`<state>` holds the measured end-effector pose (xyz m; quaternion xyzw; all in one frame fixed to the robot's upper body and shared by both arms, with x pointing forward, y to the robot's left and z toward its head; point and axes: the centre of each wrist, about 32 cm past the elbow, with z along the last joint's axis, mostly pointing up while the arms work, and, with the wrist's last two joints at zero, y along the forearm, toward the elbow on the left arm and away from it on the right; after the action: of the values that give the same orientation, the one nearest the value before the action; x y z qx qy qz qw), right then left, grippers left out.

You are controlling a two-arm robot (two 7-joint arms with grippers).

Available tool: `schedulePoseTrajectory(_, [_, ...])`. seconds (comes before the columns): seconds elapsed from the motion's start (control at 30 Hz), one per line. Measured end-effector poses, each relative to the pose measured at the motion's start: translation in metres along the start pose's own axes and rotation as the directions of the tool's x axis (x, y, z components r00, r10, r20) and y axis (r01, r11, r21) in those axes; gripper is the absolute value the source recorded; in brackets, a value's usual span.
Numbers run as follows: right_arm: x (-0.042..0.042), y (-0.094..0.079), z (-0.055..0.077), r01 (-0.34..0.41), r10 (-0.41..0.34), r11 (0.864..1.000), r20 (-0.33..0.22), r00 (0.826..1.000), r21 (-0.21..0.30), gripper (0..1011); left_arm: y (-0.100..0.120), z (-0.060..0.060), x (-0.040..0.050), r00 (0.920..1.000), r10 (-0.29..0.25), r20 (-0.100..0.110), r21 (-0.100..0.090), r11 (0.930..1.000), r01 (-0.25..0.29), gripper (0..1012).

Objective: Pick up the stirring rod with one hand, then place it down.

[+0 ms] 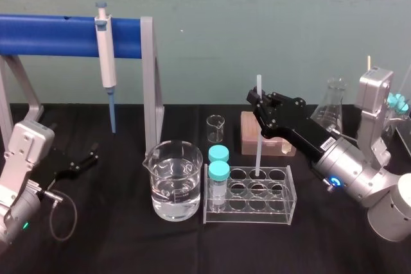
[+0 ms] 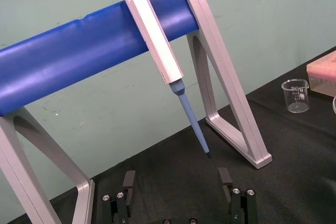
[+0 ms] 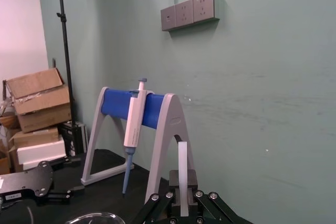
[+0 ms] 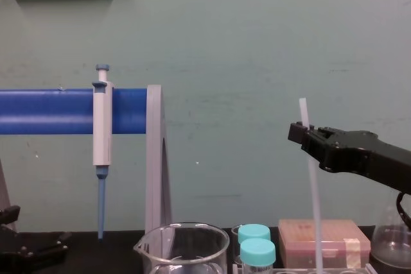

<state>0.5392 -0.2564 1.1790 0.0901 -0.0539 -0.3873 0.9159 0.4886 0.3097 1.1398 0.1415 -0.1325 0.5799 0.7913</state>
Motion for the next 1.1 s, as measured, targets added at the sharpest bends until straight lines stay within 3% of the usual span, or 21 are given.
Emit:
schedulePoseTrajectory(0.43, [-0.0021, 0.001, -0.015, 0.009, -0.009, 1.0, -0.008, 1.0, -0.007, 70, 0.0, 0.0, 0.0, 1.0, 0.0, 0.0, 0.0, 1.0, 0.0, 1000])
schedulePoseTrajectory(1.1, [-0.0065, 0.001, -0.037, 0.041, -0.042, 0.996, -0.022, 0.999, -0.078, 70, 0.0, 0.0, 0.0, 1.0, 0.0, 0.0, 0.0, 1.0, 0.0, 1000])
